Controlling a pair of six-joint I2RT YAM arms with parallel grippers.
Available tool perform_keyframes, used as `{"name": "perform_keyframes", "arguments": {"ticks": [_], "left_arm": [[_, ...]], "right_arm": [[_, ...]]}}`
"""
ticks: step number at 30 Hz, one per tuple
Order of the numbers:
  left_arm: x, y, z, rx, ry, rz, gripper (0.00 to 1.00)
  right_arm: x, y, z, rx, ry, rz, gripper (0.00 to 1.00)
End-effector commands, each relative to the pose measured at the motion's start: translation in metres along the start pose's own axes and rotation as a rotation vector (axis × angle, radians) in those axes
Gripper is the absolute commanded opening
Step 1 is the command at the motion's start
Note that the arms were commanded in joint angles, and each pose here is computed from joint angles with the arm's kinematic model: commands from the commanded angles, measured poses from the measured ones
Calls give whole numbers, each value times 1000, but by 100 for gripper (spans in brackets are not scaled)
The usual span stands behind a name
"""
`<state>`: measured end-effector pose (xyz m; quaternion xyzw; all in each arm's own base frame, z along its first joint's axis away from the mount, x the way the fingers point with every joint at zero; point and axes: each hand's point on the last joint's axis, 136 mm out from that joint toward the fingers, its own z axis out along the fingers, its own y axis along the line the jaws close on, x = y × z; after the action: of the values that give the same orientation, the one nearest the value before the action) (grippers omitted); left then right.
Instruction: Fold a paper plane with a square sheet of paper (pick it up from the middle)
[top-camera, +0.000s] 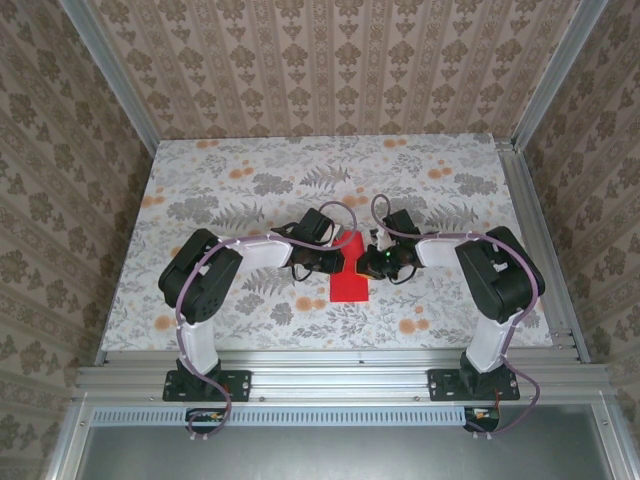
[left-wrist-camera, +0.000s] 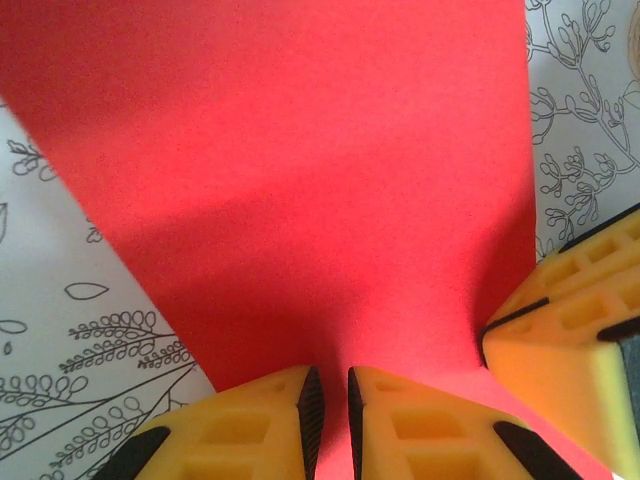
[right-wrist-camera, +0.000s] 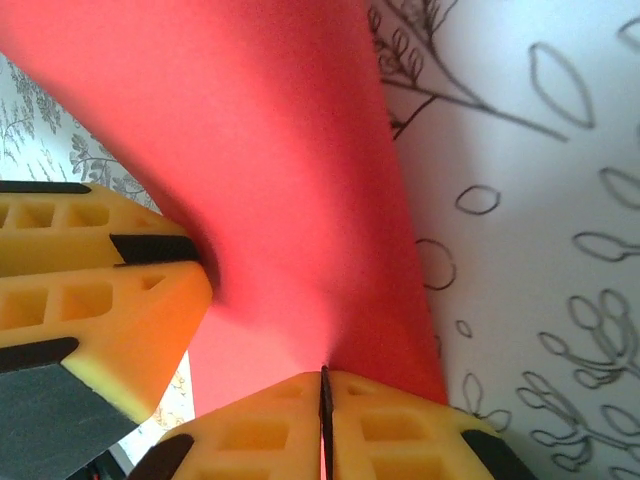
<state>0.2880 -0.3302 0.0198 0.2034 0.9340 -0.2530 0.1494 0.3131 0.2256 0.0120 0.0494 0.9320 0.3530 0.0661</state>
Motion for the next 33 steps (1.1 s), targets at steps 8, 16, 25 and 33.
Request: {"name": "perform_keyframes", "arguments": {"ticks": [8,16,25,33], "left_arm": [[55,39,8,-149,175,-11,20],[54,37,10,-135,177,-7,20],[56,36,9,-125,178,-2,20],[59,37,6,-127,174,1,20]], "right_arm": [[-4,-33,-30,109,-58,45,11],[-22,36,-39,-37,-81,-36,10],[-44,28,-7,-32,-58,-21,7],[-56,-5,4,55,-68,-8,4]]}}
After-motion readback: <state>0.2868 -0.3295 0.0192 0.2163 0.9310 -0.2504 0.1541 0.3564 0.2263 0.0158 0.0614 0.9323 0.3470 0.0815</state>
